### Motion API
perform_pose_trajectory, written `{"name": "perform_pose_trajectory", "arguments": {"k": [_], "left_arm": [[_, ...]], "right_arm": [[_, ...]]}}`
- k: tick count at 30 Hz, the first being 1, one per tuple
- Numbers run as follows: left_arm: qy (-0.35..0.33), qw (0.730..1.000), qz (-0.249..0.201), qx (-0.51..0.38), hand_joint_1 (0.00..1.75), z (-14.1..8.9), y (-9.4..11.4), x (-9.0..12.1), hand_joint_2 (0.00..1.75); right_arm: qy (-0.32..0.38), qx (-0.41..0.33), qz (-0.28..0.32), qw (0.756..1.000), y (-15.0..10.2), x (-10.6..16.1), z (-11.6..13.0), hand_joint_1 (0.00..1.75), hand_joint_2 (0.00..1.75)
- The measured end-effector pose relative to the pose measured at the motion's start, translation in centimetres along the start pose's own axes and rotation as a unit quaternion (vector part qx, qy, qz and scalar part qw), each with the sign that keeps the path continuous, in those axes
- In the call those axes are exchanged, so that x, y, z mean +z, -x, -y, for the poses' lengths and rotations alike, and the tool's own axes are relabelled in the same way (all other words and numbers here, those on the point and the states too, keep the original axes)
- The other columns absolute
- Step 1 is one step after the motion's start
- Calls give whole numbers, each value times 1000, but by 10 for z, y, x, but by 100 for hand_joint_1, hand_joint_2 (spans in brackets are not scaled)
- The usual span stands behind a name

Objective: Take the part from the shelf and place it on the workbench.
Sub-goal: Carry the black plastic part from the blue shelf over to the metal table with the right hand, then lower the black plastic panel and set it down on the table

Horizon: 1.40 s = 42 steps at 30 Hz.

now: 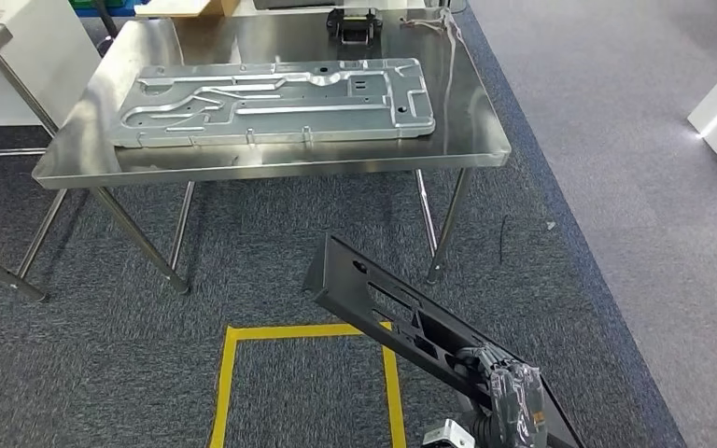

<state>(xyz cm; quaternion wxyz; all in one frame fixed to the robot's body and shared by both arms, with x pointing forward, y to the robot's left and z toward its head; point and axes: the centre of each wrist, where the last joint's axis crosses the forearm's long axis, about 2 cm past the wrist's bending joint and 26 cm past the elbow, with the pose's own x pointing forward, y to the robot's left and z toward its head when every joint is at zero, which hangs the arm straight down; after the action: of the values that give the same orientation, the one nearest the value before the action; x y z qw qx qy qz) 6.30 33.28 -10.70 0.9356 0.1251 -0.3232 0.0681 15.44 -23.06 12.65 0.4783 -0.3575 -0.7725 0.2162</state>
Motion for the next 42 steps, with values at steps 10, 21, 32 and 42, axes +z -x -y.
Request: {"name": "perform_pose_trajectory", "arguments": {"k": [10,21,32,42], "left_arm": [[6,1000,11,6,0,3,-7,-3,175],[8,1000,13,7,0,4,-9,-5,175],[16,1000,1,-7,0,2,-6,-3,175],[36,999,7,-10,0,13,-13,-5,175]], "right_arm": [[-21,8,8,1000,-1,-7,-4,175,175],[-34,6,17,999,-6,-12,-10,175,175],[-101,38,9,994,-14,-21,-34,175,175],[-82,123,30,989,-2,-61,-29,175,175]]}}
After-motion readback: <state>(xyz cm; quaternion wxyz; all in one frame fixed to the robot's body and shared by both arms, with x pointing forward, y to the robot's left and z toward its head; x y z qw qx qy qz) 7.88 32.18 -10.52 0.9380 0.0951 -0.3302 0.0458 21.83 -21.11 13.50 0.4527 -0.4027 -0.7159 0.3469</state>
